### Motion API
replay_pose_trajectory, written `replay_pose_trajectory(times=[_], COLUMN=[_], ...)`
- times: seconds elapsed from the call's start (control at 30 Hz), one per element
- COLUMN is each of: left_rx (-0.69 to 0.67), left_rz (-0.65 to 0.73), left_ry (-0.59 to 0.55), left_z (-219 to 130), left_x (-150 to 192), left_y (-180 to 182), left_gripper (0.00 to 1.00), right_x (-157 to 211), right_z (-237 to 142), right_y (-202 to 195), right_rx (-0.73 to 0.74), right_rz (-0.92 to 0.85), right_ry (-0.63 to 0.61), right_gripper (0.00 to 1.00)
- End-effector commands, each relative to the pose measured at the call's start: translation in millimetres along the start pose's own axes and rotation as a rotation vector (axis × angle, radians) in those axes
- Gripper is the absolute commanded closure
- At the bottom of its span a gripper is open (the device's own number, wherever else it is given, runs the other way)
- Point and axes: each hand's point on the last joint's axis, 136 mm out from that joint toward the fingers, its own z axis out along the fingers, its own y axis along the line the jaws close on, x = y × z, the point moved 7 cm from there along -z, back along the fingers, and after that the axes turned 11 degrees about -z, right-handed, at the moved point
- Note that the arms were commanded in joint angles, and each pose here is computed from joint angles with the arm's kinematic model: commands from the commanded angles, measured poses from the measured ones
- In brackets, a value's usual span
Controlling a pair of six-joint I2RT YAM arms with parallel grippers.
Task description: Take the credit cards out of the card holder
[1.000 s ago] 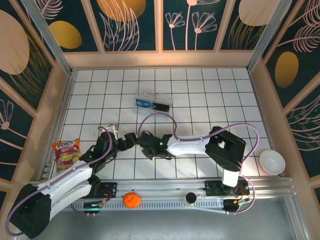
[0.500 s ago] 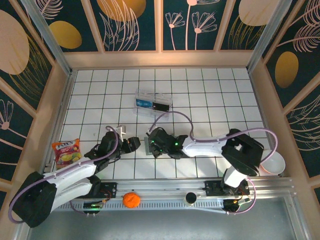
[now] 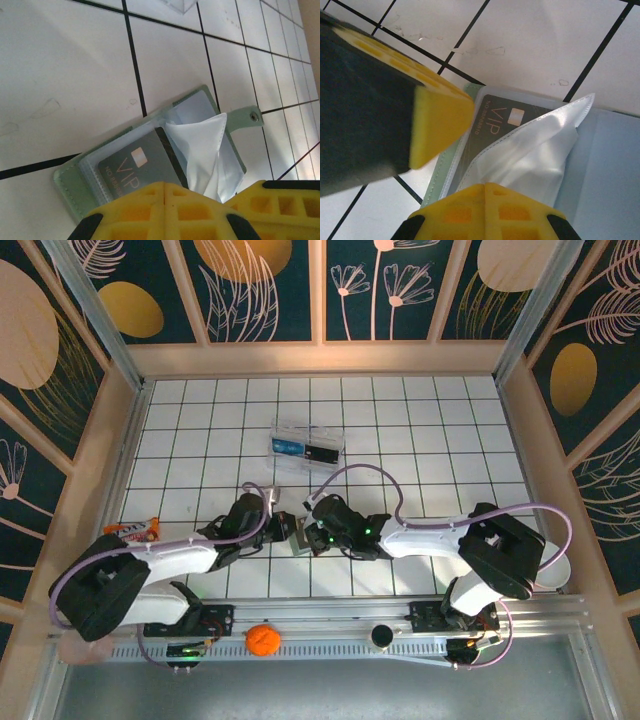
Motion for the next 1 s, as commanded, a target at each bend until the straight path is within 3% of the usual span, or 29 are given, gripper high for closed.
replay_pose_trajectory(times=[0.0,0.23,0.43,0.53,0.6,0.7,0.83,0.97], left_rx=[-0.004,-0.118,-0.179,-0.174,-0.166,-0.149,-0.121,-0.075], left_rz=[0.002,0.028,0.045,0.053,0.061,0.069,0.068,0.069], left_ry=[0.033,0.085,0.097,0.102,0.098,0.099,0.109,0.106], left_z=[8.7,19.3,17.9,19.6,20.1,20.9,23.8,21.1], left_x=[3.0,8.0,13.3,13.3,11.6,10.3,10.0,5.7], left_y=[-2.4,12.1,26.0,24.8,22.4,18.1,14.1,1.0], left_gripper=[1.00,1.00,1.00,1.00,1.00,1.00,1.00,1.00], right_x=[-6.5,1.0,20.4,28.4,28.6,14.4,-17.6,-22.7], right_z=[-5.9,-8.5,-24.7,-35.7,-45.1,-61.0,-63.3,-54.5], right_y=[-2.0,-12.9,-45.0,-57.6,-61.9,-59.6,-28.9,-25.8], right_rx=[0.005,0.105,0.351,0.453,0.492,0.483,0.222,0.207], right_rz=[0.048,0.103,0.188,0.227,0.243,0.220,0.093,0.101], right_ry=[-0.046,-0.032,-0.010,-0.004,-0.017,-0.070,-0.125,-0.106], right_gripper=[1.00,1.00,0.99,0.74,0.68,0.65,0.72,0.75])
